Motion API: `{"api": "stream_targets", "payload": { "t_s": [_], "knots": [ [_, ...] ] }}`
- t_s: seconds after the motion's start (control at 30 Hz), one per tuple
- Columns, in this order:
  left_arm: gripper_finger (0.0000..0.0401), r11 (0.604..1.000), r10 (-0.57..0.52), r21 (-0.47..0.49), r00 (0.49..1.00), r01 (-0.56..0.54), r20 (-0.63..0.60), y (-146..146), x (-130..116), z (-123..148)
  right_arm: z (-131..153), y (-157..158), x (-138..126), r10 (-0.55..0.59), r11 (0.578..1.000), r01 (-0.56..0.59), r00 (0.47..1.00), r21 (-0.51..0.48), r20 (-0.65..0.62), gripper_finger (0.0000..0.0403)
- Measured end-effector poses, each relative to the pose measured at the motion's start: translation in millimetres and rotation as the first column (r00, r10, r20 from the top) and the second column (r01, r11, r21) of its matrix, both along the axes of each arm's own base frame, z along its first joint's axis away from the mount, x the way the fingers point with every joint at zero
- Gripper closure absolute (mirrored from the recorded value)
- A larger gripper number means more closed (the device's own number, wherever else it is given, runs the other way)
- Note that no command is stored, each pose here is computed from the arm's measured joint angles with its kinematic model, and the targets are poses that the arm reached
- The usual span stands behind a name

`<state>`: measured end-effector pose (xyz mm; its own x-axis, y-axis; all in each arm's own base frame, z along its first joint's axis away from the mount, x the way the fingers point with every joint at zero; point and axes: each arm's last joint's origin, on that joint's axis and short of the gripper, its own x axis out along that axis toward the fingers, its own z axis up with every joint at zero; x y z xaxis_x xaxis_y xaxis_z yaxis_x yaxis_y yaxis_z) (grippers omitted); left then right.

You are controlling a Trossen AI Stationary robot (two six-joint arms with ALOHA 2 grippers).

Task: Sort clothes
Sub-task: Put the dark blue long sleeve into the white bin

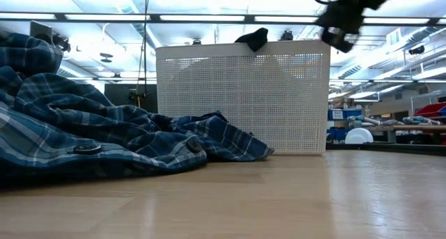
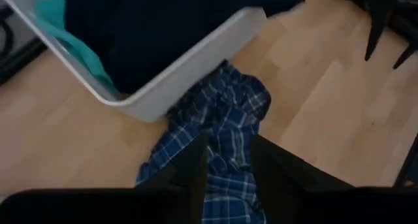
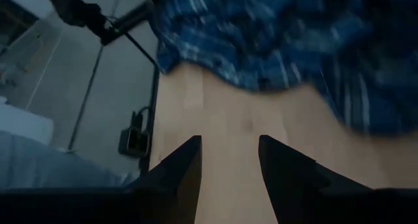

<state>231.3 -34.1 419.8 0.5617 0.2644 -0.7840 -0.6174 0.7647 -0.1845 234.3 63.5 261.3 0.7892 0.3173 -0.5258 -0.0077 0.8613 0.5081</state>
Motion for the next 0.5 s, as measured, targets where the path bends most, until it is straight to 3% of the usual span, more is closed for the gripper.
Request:
{"api": "stream_targets", "payload": {
  "t_s": [0.23,0.5],
  "knots": [
    [0.0281,0.994,-0.088,0.075,0.989,0.08,0.118,-56,-12,-12,-11,12,47,0.064,0.991,-0.029,0.963,-0.134,0.261,0.025],
    [0.0281,0.988,-0.157,0.061,0.931,0.145,0.329,-89,-42,-38,-23,27,108,0.078,0.983,-0.031,0.963,-0.18,0.257,0.025]
  ]
}}
